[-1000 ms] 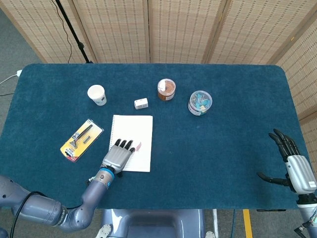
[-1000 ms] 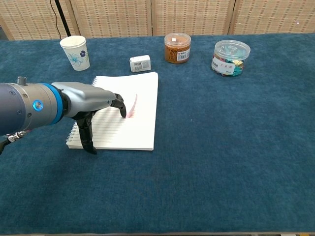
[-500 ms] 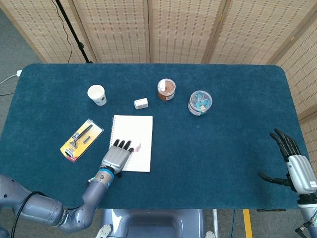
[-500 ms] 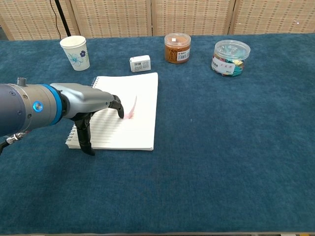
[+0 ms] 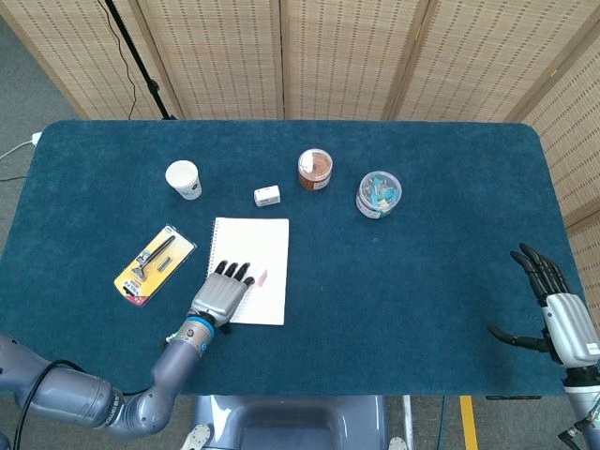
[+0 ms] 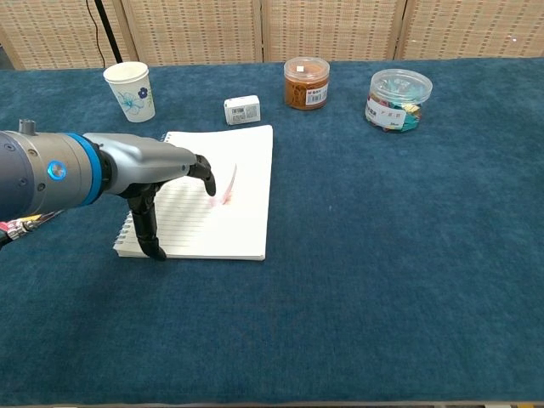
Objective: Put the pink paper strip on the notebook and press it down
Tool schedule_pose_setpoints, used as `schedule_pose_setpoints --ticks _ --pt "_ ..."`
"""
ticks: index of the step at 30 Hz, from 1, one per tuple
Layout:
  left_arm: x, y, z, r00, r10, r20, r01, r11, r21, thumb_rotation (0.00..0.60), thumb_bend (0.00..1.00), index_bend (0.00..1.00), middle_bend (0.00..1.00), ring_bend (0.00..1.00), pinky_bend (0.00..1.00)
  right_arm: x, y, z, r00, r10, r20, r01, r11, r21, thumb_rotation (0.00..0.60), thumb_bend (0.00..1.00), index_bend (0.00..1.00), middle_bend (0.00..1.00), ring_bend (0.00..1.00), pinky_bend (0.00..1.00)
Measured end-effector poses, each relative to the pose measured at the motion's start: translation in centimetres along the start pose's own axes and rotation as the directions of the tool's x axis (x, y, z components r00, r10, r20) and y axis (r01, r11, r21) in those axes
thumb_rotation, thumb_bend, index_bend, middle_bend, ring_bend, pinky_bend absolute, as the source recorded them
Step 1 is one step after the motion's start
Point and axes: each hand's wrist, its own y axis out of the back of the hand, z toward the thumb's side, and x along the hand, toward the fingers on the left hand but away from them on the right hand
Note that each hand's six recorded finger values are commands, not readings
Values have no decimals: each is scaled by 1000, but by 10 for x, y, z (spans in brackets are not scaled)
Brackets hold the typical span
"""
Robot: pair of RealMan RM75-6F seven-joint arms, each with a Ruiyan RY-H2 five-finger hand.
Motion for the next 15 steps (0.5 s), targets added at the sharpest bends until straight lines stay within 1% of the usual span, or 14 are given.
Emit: schedule_pose_setpoints --ticks 4,15 --pt "-1 2 1 1000 1 4 -1 1000 -11 600 0 206 0 0 0 0 0 1 1000 1 -3 -1 1000 -1 600 0 10 0 0 0" --pt "8 -7 8 1000 -19 8 19 1000 1 600 0 206 0 0 0 0 0 1 1000 3 -3 -3 1000 -8 600 0 10 0 0 0"
